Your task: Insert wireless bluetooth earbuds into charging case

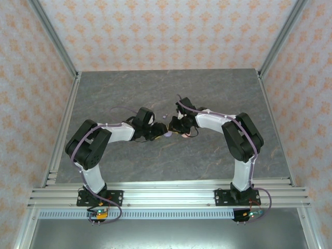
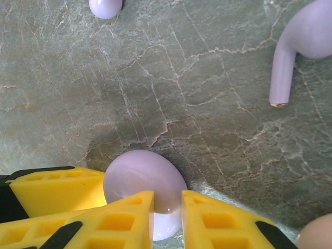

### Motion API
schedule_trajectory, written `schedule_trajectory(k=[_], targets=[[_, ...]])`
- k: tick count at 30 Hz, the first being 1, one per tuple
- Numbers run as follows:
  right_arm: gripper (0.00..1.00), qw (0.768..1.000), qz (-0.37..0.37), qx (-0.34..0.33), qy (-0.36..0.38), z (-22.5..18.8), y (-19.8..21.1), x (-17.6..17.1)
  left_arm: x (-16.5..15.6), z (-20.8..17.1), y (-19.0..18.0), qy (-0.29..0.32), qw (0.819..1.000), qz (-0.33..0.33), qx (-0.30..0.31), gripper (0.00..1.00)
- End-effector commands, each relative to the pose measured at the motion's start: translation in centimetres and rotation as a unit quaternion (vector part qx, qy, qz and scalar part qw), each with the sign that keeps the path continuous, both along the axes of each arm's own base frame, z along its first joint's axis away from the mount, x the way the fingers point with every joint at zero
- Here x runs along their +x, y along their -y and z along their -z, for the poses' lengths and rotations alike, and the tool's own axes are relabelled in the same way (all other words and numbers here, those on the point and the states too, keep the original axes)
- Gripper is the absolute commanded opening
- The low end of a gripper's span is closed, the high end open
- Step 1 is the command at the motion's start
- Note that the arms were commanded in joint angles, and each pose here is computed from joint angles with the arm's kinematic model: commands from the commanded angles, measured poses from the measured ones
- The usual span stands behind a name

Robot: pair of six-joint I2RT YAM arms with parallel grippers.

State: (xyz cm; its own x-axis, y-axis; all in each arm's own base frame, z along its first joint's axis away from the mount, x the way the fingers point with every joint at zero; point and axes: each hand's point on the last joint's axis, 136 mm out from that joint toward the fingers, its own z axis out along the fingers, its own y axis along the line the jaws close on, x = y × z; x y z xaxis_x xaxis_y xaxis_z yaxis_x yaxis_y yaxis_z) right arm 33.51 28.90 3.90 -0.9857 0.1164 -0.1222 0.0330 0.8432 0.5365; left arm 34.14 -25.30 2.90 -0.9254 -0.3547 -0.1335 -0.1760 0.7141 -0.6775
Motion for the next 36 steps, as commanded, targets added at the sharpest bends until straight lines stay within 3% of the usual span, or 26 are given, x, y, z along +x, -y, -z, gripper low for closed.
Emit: schedule_trajectory(k=[1,16,22,24,27,36], targets=[[0.2,1.0,0.008,-0.01,-0.021,1.6,0.7,-0.6,-0.5,1.3,1.2,-0.012,1.0,0.006,-0.012,0.46],[0.17,1.0,0.008,0.01,-0.027,1.7,0.5,-0.6,0.6,1.4,2.1,0.001,0.998,-0.014,-0.053,0.41],[0.17,1.0,0.005,0.015,-0.027,1.4,0.3,-0.6,0.8,1.4,2.2,0.002,0.998,-0.02,-0.059,0.35],[0.17,1.0,0.005,0.015,-0.027,1.4,0.3,-0.7,0.8,1.3,2.2,0.005,0.998,-0.022,-0.063,0.29],[0.17,1.0,0.006,0.023,-0.016,0.6,0.2,-0.5,0.9,0.9,2.0,0.012,0.998,-0.027,-0.063,0.24],[0.29,0.996,0.021,0.066,0.06,-5.2,1.6,0.5,1.4,-2.7,1.1,0.06,0.997,-0.013,-0.056,0.24]])
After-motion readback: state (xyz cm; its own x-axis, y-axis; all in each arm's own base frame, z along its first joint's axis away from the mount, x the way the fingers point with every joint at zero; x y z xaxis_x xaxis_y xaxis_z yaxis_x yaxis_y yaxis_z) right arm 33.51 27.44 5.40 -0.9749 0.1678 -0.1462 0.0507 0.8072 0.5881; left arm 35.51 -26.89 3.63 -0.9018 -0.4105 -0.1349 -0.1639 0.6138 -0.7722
